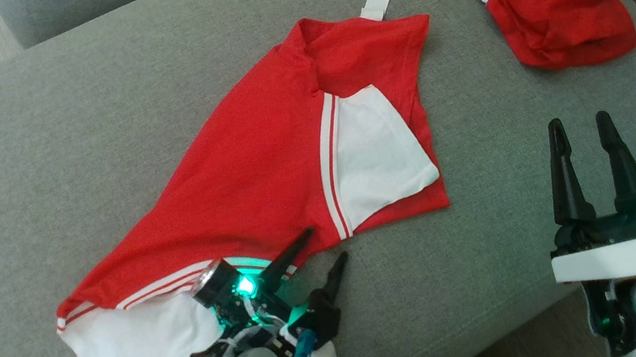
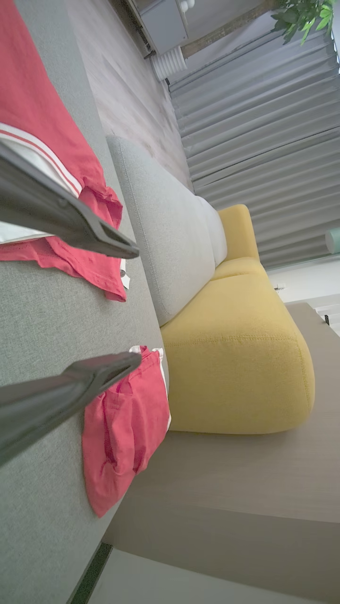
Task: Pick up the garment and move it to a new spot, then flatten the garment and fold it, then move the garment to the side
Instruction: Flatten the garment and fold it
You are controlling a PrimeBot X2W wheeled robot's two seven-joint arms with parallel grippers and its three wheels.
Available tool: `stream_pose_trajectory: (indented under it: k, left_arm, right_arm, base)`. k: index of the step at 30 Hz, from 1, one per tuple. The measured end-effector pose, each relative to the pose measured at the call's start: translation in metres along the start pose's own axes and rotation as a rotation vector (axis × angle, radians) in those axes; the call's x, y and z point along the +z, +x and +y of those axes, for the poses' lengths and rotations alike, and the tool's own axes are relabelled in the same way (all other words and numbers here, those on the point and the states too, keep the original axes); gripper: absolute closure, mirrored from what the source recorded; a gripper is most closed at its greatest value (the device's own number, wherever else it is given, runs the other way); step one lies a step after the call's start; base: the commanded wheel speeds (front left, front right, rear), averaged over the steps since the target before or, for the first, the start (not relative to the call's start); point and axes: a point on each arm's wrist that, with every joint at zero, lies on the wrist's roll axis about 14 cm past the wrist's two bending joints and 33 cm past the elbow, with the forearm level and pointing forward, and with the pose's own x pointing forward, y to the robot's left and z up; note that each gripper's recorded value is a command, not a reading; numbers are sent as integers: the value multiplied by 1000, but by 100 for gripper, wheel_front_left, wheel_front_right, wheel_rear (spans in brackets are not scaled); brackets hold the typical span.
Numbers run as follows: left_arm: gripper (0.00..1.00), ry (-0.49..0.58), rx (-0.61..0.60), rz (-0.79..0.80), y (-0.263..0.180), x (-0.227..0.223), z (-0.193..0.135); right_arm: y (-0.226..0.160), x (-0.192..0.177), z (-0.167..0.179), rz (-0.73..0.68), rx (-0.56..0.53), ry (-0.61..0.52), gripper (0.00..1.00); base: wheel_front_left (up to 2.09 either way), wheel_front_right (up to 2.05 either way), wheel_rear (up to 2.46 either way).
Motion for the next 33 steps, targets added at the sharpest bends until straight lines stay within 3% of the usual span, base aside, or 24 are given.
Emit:
stream_pose_trajectory:
  k: [9,22,23,24,27,33]
  left_arm:
    - [0,66,67,31,-13,-15,32]
    - [0,52,58,62,-35,-22,39]
    - [7,53,55,58,-36,-21,39]
    - [47,55,47,55,-37,-21,38]
    - [100,60,27,42,-37,-17,35]
    - [100,63,5,-46,-37,11,34]
  right_arm:
    - [3,-1,6,-2,14,12,0]
    - [6,-3,10,2,28,17,0]
    - [7,-4,11,4,29,17,0]
    - [7,-5,11,5,30,17,0]
    - [7,-6,12,10,33,18,0]
    - [7,-7,12,12,33,20,0]
  base:
    - [0,0,0]
    - [0,0,0]
    - [0,0,0]
    - [0,0,0]
    - [0,0,0]
    - [0,0,0]
